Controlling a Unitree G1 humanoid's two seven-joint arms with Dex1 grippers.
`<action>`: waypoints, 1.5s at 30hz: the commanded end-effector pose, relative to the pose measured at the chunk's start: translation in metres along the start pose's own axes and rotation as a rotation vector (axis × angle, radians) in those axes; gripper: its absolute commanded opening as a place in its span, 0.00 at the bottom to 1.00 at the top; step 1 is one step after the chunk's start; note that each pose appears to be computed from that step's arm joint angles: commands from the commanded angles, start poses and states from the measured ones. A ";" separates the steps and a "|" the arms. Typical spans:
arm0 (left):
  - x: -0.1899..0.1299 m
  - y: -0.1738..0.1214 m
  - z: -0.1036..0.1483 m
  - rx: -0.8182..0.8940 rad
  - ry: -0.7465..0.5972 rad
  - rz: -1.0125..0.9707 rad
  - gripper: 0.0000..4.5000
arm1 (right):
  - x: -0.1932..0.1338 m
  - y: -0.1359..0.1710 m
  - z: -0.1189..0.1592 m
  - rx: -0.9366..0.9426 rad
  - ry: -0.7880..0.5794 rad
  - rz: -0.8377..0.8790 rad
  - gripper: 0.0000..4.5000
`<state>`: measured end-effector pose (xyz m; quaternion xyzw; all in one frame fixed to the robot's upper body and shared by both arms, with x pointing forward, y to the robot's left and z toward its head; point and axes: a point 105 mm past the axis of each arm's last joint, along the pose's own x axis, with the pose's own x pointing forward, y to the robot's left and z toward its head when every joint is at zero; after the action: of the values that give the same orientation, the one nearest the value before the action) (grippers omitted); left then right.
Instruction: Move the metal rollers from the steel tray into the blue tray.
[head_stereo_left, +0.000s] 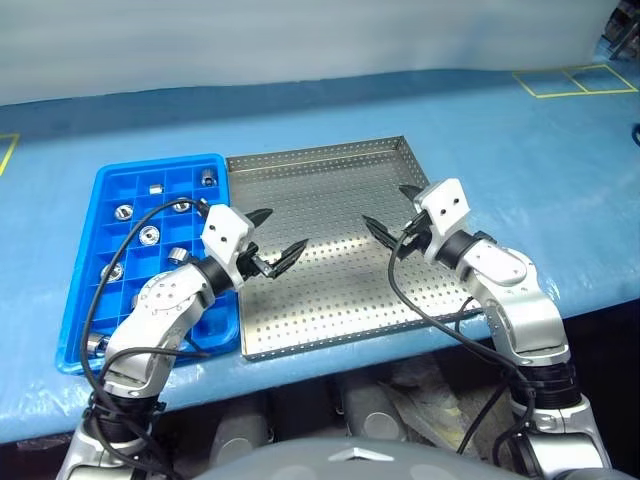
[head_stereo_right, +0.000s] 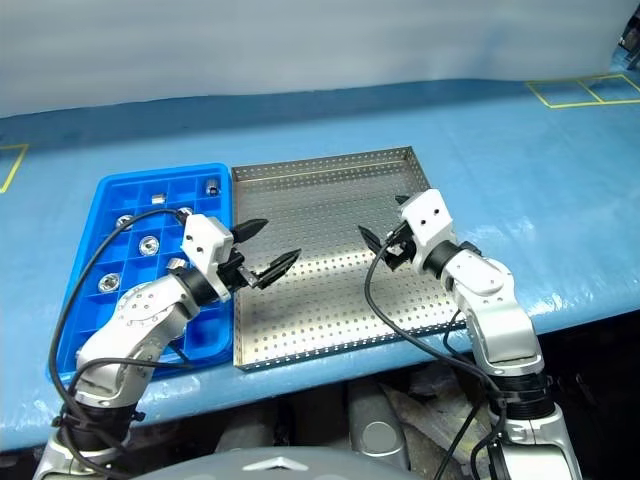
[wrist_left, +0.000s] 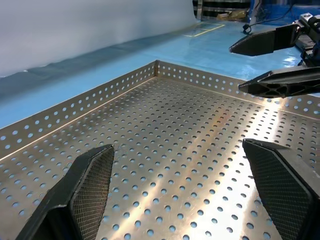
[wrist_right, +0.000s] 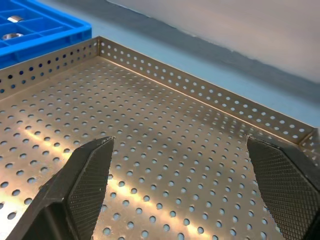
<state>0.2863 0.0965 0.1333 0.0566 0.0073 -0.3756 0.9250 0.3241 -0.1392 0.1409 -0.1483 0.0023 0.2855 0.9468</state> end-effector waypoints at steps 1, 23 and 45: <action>0.006 -0.006 0.010 0.024 -0.052 -0.025 1.00 | -0.002 -0.008 0.009 -0.020 -0.051 -0.075 1.00; 0.018 -0.013 -0.008 0.124 -0.060 0.061 1.00 | 0.033 0.031 0.009 -0.042 -0.134 0.044 1.00; 0.015 0.003 0.009 0.123 -0.147 0.170 1.00 | 0.028 0.012 0.006 -0.049 -0.097 0.011 1.00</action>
<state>0.3001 0.0850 0.1279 0.0838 -0.0583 -0.3044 0.9471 0.3407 -0.1090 0.1292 -0.1563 -0.0330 0.3031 0.9395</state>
